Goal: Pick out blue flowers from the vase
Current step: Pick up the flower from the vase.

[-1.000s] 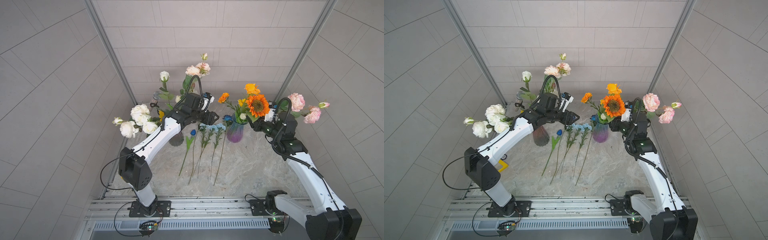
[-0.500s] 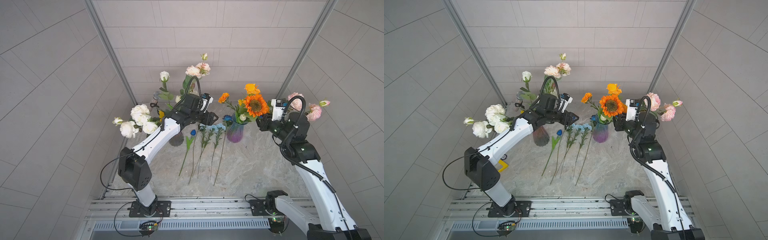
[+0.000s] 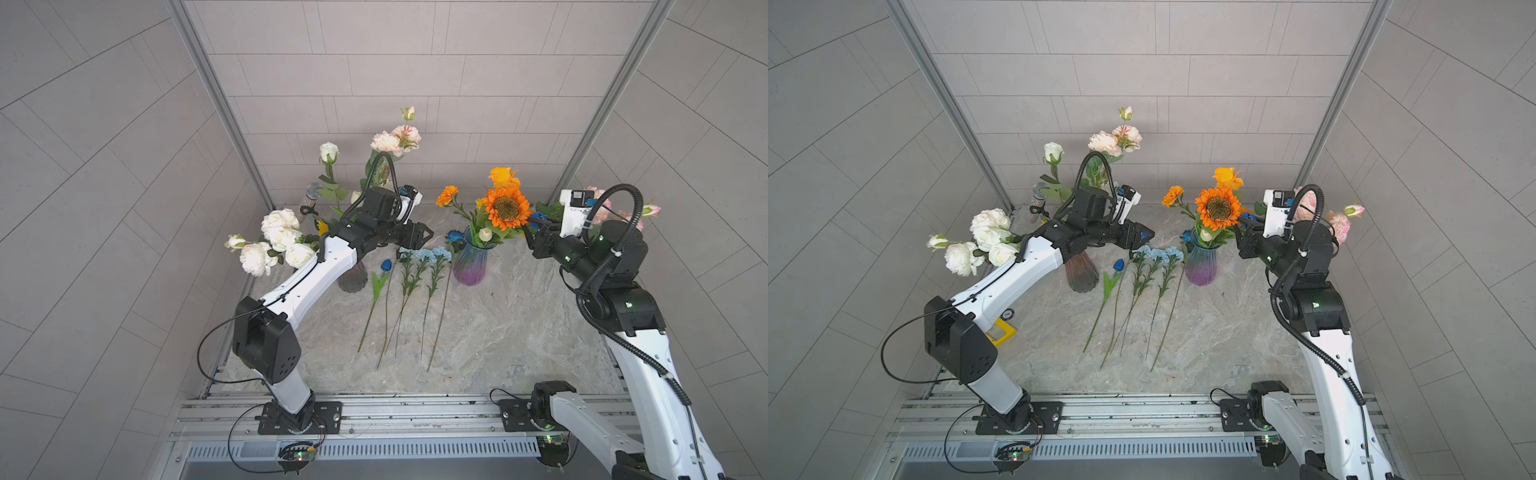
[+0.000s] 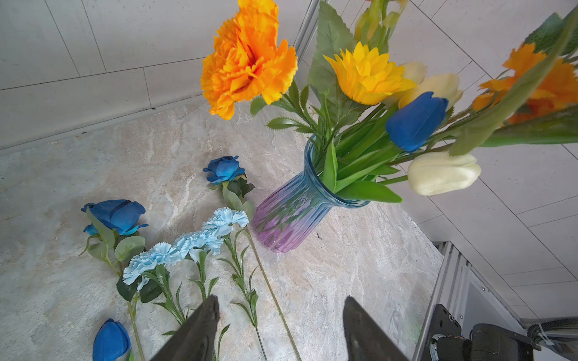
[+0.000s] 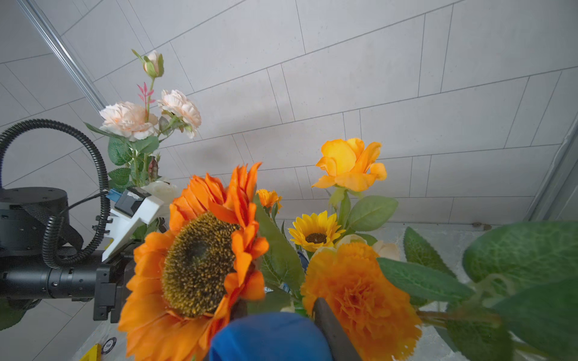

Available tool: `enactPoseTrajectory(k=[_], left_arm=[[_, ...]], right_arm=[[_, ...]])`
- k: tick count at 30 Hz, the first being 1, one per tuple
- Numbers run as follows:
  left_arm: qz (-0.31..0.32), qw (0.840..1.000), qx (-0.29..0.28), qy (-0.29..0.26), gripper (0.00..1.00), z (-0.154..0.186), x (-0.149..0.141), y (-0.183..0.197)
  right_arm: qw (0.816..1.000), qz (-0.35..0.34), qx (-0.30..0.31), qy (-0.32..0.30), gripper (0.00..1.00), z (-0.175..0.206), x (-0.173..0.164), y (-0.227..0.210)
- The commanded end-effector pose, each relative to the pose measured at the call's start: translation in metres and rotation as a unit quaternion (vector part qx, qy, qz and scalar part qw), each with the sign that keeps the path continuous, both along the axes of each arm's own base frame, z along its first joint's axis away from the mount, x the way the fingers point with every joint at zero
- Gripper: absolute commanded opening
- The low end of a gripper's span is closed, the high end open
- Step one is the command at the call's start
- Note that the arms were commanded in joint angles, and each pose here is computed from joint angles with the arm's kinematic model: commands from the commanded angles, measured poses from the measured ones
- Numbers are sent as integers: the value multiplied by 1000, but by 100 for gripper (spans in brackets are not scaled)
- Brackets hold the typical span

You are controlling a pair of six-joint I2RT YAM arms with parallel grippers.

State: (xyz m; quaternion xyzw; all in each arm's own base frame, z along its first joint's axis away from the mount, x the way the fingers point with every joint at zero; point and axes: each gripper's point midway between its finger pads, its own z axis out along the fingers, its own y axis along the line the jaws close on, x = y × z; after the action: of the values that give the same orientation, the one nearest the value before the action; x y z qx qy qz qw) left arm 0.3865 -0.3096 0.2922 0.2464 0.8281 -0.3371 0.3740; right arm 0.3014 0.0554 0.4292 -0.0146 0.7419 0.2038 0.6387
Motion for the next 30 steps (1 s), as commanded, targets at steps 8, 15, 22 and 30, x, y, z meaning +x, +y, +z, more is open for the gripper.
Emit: enactPoseTrajectory(k=[8, 15, 22, 30], left_arm=[[4, 1000, -16, -16, 67, 18, -3, 9], [9, 1000, -17, -17, 67, 19, 1, 11], [23, 999, -16, -22, 67, 26, 4, 18], [34, 999, -7, -28, 67, 30, -2, 29]], right_arm=[[998, -8, 6, -58, 37, 47, -32, -7], [996, -7, 6, -93, 38, 86, -57, -6], [993, 10, 11, -116, 38, 121, -83, 1], [991, 84, 52, -91, 38, 120, -101, 24]])
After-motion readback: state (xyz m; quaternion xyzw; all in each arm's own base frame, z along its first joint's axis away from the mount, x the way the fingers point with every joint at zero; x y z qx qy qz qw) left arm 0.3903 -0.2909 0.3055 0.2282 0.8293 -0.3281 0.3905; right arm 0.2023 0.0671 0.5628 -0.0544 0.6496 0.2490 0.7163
